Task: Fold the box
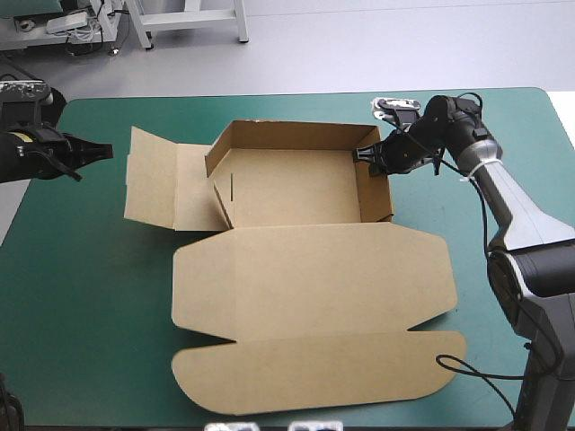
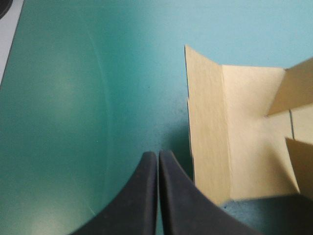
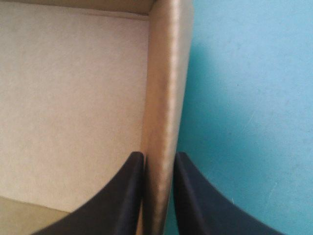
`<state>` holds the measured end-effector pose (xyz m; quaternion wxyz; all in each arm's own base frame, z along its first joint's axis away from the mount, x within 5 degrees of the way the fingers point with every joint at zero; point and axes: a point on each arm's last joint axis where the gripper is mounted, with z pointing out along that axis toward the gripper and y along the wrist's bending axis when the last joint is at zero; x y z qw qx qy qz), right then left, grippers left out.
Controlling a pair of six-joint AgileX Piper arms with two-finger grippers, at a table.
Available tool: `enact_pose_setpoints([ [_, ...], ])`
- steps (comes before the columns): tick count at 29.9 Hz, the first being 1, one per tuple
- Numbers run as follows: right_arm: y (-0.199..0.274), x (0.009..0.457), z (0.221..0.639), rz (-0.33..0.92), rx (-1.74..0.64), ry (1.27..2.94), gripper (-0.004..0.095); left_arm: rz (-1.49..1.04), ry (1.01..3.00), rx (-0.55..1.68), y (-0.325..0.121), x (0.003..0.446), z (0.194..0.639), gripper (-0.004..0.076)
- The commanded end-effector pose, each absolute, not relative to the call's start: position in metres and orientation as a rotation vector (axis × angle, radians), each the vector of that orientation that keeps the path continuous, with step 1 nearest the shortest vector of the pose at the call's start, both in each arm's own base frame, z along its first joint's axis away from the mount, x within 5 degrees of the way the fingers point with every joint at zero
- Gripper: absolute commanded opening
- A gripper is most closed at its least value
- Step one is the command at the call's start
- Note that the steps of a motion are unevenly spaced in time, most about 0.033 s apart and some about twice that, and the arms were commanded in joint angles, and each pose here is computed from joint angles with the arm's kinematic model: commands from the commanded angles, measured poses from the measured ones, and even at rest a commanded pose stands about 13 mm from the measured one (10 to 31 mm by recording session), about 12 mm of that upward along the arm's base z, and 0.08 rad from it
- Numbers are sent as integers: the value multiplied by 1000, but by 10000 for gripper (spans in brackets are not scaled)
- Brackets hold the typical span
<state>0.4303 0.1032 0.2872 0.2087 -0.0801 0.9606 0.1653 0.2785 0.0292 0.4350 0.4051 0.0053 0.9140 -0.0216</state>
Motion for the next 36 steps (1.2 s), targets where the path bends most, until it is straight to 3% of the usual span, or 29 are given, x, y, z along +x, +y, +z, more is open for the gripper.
enact_pose_setpoints([
  [1, 101, 428, 312, 446, -229, 2571, 406, -72, 2207, 16, 27, 274, 453, -2],
  [4, 102, 430, 315, 444, -265, 2526, 498, -72, 2219, 16, 27, 275, 451, -2],
  [8, 103, 429, 338, 432, -329, 2464, 496, -65, 2222, 18, 28, 275, 451, -2],
  [17, 96, 407, 440, 399, -324, 2227, 495, -53, 2244, 23, 28, 274, 449, -2],
  [21, 89, 393, 465, 338, -306, 2233, 495, -52, 2247, 23, 28, 274, 449, -2],
  [24, 83, 389, 467, 286, -253, 2275, 496, -52, 2248, 24, 28, 274, 449, -2],
  [28, 87, 393, 458, 354, -211, 2310, 492, -56, 2265, 26, 28, 273, 448, -2],
  [36, 94, 414, 388, 412, -142, 2548, 428, -63, 2294, 30, 27, 271, 446, -3],
])
